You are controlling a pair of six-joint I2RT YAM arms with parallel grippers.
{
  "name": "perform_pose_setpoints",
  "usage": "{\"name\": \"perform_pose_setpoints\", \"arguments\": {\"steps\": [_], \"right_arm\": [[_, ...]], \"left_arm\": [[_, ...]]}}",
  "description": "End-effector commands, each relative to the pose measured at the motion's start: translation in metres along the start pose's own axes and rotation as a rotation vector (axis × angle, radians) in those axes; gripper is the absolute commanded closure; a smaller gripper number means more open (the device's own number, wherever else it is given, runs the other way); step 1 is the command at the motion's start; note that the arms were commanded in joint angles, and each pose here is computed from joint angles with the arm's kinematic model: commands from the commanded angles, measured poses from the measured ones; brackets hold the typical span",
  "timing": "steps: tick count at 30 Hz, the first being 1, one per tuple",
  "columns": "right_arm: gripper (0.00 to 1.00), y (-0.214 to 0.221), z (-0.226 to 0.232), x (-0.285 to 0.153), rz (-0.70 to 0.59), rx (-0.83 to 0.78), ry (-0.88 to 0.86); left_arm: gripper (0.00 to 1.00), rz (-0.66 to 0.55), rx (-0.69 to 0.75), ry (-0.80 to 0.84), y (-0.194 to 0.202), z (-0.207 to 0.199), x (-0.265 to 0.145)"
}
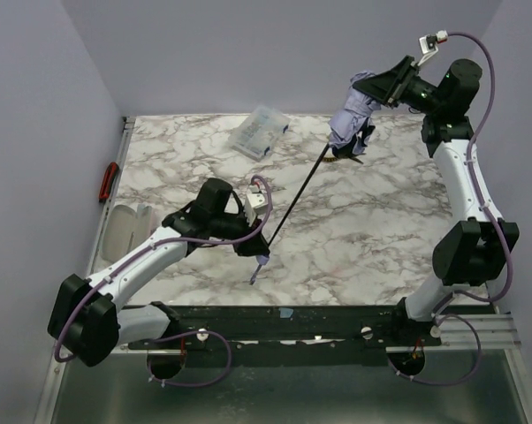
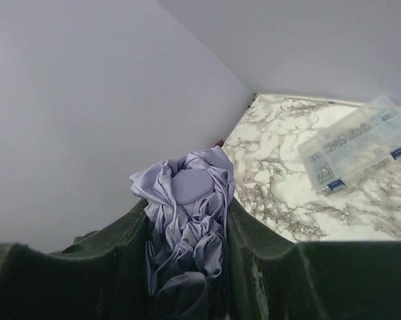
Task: Open the umbrella
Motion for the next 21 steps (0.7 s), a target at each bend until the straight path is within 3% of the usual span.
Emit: {"name": "perform_pose_setpoints", "arguments": {"steps": [1,8,12,15,21], "right_arm": [[1.00,-0.063,0.036,-0.015,-0.197,-0.219,-0.064],[0.99,-0.027,0.031,-0.023,-0.127,-0.153,-0.089],[0.99,0.003,0.036,-0.025,-0.070,-0.130,-0.100],[0.99,0.026,0.042,-0.026,-0.019,-0.137,-0.114],[0.99,0.064,0.064,-0.031,0.058,-0.163,-0.191]], "left_arm": [[0.75,0.118,-0.044,0.036,0.029,-0.006,-0.002],[0.71,0.040,-0.002,0.023,-0.011,-0.008,-0.005],[0.44,-0.067,0.043,0.014,-0.057,-0.018,-0.016],[0.36,-0.165,0.108,-0.012,-0.099,-0.026,-0.032],[0.35,-0.361,0.204,-0.040,-0.178,-0.047,-0.065]]}}
Point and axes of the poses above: each gripper's point midway between its finger pads, its own x axis out along the fingers, its own z axis along the line the jaws close on, y = z × x, the point moved 5 cm from there along -x, back along the fingers, and after that the axes turned 4 degrees about -x, right-handed, at the moved point
